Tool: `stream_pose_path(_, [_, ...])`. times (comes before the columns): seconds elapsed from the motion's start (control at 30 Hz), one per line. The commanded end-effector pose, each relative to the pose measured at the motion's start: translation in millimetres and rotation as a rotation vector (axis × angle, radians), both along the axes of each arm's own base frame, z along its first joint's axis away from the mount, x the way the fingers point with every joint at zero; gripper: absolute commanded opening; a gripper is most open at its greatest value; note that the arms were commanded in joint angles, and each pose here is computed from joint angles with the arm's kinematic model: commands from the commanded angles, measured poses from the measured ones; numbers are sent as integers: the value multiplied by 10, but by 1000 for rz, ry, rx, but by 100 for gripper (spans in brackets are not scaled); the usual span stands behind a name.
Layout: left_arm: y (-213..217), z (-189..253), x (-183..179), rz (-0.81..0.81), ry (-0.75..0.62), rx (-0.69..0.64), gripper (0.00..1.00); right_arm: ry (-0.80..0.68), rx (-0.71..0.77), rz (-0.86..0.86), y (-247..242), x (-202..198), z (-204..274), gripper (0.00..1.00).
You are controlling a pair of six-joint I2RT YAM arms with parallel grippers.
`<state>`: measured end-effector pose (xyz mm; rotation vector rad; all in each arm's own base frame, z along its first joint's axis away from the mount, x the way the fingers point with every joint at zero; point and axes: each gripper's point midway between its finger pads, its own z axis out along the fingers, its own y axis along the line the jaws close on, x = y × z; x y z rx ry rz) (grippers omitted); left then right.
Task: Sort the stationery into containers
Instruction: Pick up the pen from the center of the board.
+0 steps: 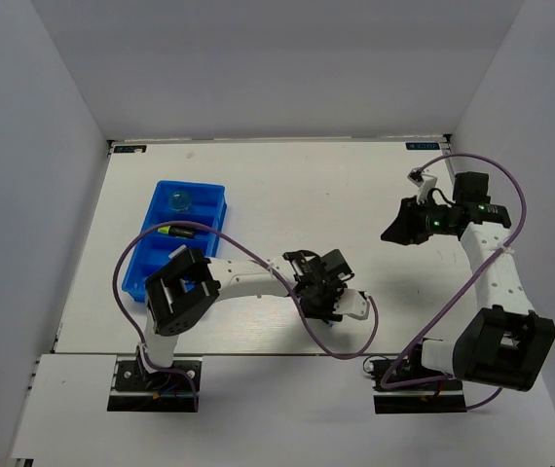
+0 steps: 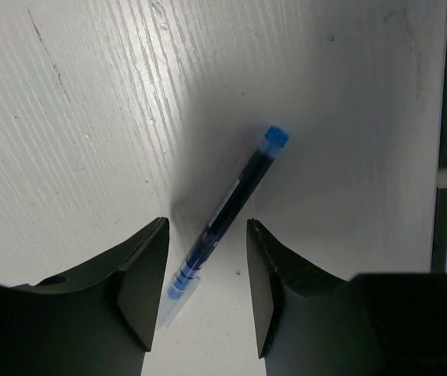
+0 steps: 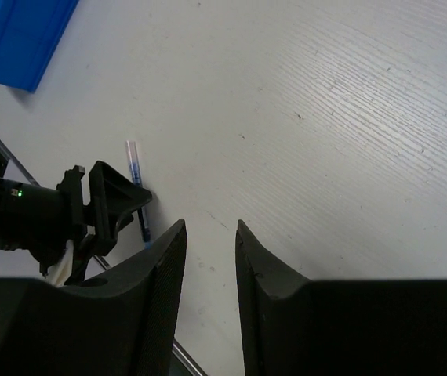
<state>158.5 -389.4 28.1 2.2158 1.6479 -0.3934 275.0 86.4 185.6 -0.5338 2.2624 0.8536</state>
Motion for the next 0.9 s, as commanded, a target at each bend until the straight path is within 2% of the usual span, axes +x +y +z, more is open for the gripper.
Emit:
stream_pose_path(0.0, [-125, 114, 0, -28, 3, -46, 55, -19, 51, 25, 36, -72, 117, 35])
stream_pose_path(0.3, [40, -132, -86, -5, 34, 18, 45, -19, 128, 19, 0, -97, 216, 35])
stream_pose_path(0.4, [95, -197, -101, 5, 38, 40, 35, -11, 147, 16, -7, -104, 222, 35])
stream_pose_path(0.47, [125, -220, -94, 20, 34, 50, 23, -10, 154, 8, -29, -105, 233, 35])
stream_pose_path(0.57, [176, -238, -70, 54, 16, 59, 16, -12, 169, 5, -40, -110, 255, 35])
stream_pose_path(0.6, [244, -199, -24, 80, -19, 63, 13, -5, 180, 2, -46, -117, 259, 37])
stream_pose_path(0.63, [196, -147, 30, 136, -30, 28, 2, -8, 185, 7, -43, -119, 267, 37])
stream_pose_path(0.67, [229, -104, 109, 147, -52, 20, 0, -10, 184, 2, -59, -116, 270, 40])
stream_pose_path(0.73, [265, 146, 199, 227, -69, -47, 0, 6, 184, -7, -84, -122, 246, 51])
stream_pose_path(0.87, [433, 781, 479, 328, -150, -190, 0, 13, 179, -15, -121, -109, 208, 53])
